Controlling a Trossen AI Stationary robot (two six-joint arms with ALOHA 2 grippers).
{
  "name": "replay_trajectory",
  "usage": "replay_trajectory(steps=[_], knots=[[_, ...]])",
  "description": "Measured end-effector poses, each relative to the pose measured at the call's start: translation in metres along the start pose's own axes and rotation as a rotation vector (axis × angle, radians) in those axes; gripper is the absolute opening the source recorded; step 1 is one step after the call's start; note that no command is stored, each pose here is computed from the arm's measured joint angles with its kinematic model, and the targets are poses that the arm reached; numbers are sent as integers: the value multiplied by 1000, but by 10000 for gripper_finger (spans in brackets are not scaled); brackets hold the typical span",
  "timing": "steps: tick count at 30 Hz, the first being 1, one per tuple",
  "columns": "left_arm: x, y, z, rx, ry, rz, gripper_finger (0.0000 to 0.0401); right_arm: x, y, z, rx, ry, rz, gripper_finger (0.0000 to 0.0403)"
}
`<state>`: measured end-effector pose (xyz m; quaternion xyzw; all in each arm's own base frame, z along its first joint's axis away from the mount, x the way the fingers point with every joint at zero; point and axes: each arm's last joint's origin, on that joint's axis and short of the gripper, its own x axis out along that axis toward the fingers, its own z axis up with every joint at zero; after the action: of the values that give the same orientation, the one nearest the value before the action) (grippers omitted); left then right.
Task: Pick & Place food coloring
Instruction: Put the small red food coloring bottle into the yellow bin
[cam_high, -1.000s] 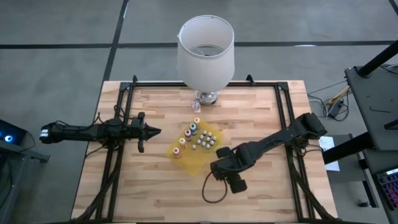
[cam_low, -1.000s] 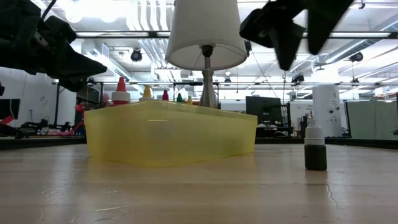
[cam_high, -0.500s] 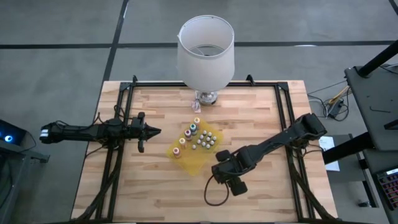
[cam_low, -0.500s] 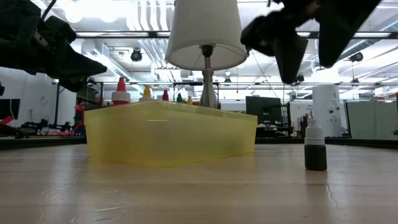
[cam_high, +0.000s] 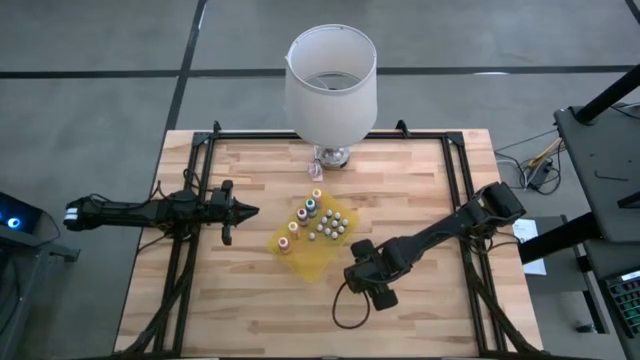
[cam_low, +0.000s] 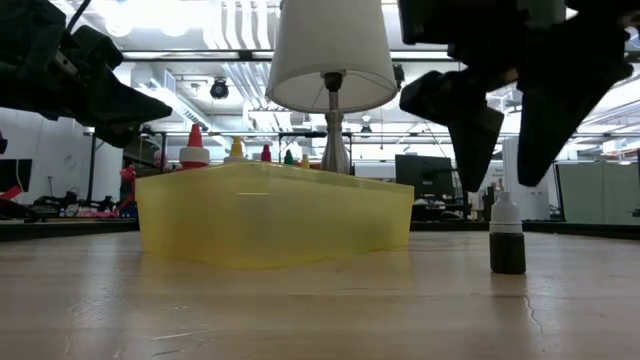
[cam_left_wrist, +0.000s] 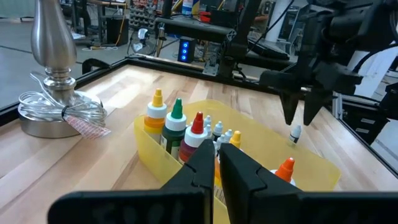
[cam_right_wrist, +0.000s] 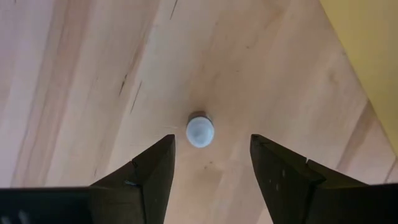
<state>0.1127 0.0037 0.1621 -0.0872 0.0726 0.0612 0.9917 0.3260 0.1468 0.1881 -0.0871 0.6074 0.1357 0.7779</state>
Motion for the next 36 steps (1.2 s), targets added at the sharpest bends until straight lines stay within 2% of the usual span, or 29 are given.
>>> replay_trajectory(steps=[13,28,32,36], knots=[[0,0,0,0,1,0,0,27,0,-1,0,42,-3,201],[0,0,0,0,0,0,0,29,0,0,11,41,0,200],[0,0,0,0,0,0,0,28,1,1,26,39,21,186],[0,0,0,0,0,0,0,25,2,5,27,25,32,155]])
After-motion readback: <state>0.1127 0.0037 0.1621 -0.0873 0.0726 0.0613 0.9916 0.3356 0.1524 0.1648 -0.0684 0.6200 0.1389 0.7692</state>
